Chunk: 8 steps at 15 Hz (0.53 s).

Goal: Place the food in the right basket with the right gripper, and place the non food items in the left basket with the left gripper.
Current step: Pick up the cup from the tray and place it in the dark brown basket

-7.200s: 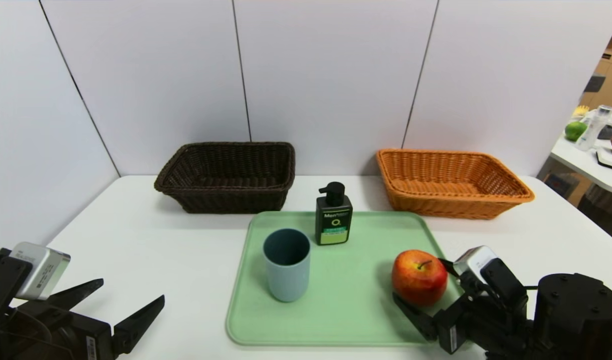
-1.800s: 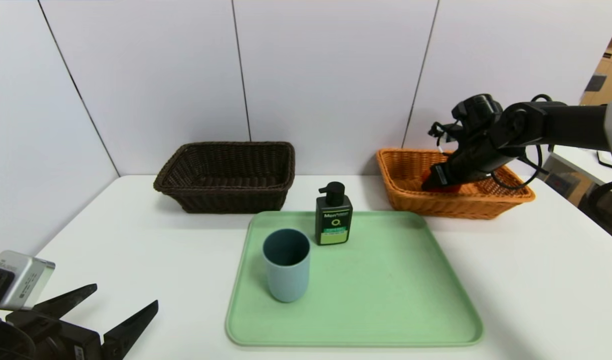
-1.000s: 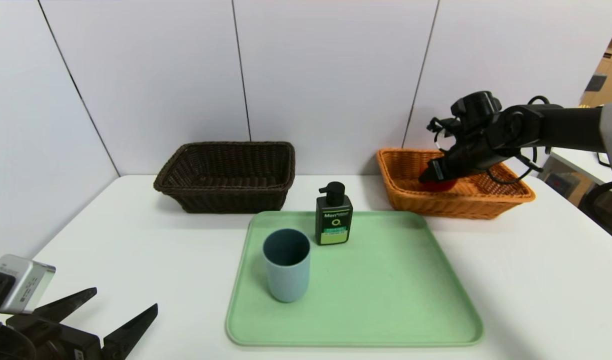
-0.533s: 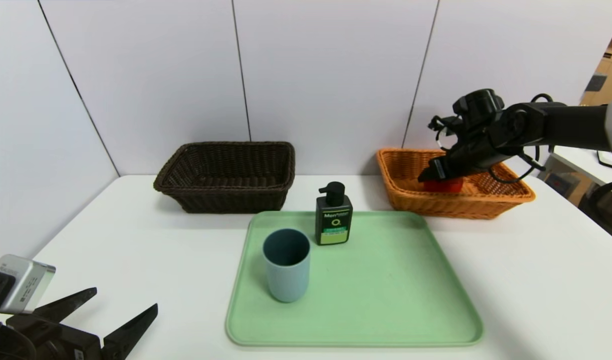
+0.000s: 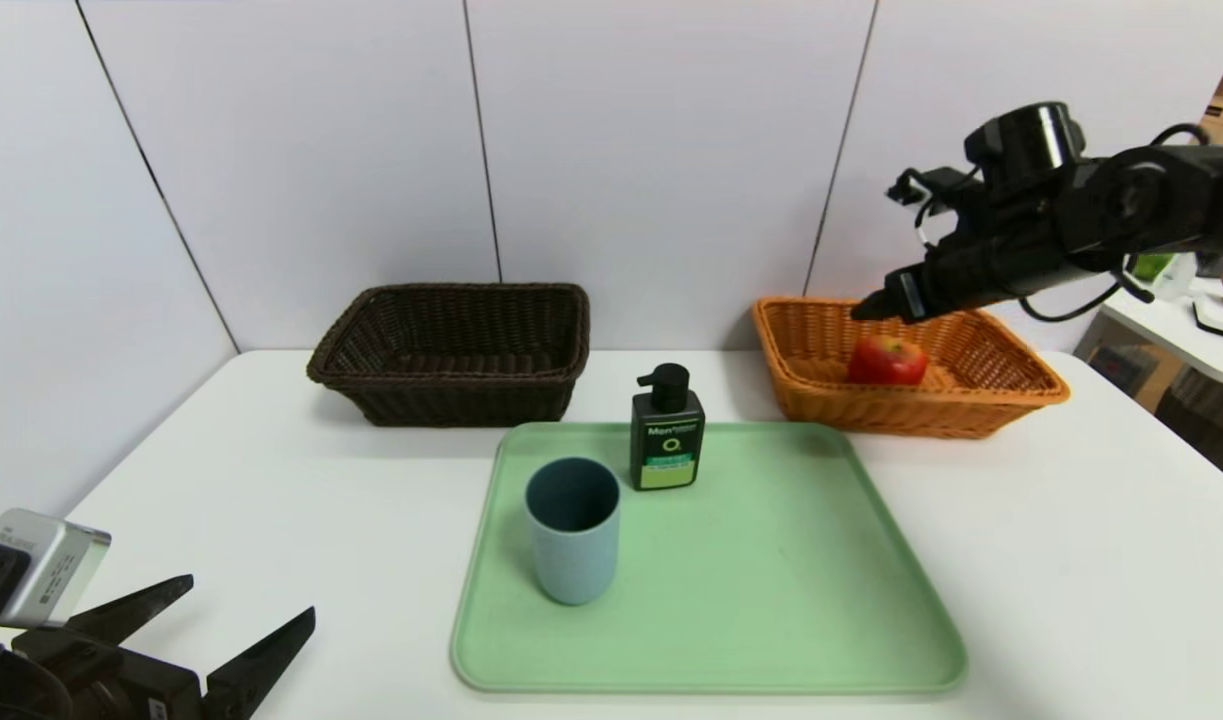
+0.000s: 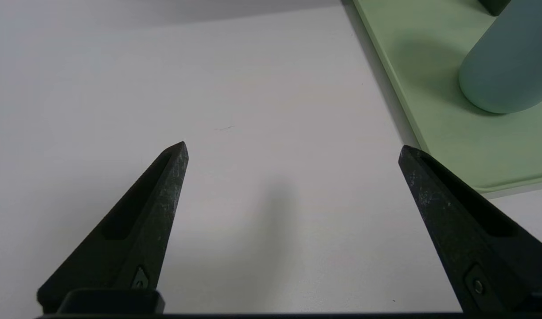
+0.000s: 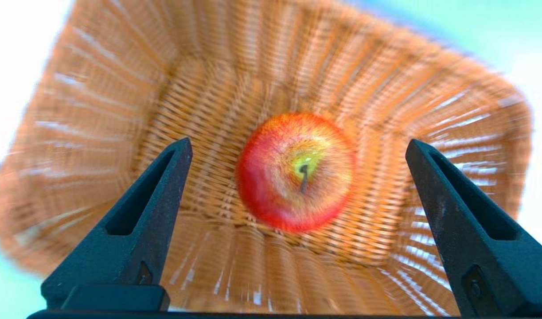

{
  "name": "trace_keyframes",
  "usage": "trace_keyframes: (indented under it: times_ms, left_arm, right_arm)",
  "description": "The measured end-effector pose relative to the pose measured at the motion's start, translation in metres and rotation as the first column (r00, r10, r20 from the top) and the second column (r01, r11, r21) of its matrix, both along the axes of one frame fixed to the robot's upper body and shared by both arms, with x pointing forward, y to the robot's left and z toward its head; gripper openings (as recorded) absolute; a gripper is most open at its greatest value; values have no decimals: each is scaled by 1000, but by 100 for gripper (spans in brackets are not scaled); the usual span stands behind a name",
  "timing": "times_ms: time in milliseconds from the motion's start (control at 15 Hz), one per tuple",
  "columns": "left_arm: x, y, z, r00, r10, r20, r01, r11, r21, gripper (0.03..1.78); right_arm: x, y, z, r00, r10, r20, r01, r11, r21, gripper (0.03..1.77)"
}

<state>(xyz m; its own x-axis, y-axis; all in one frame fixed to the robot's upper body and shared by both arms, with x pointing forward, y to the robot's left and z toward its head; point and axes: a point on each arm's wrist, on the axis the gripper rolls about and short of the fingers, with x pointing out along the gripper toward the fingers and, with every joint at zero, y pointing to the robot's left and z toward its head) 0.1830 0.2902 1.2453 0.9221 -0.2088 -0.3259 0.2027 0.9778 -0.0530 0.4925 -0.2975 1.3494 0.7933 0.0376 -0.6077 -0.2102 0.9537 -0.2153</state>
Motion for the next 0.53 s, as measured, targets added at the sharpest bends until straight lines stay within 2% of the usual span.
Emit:
trace_keyframes:
  times_ms: [267,400,533]
  left_arm:
    - [0,0,1,1000,0,4,0,1000,0,169]
    - [0,0,1,1000,-1,7,1,1000,0,169]
    - [0,0,2,1000,-3,10,3,1000,3,169]
  right_arm:
    - [-49,-3,60,988,46,145,-51,998,35,168]
    - [-83,-5,79,980,67,187,-78,996,51,169]
    - [-123,-9,86,977,80,199,-94,994,64,169]
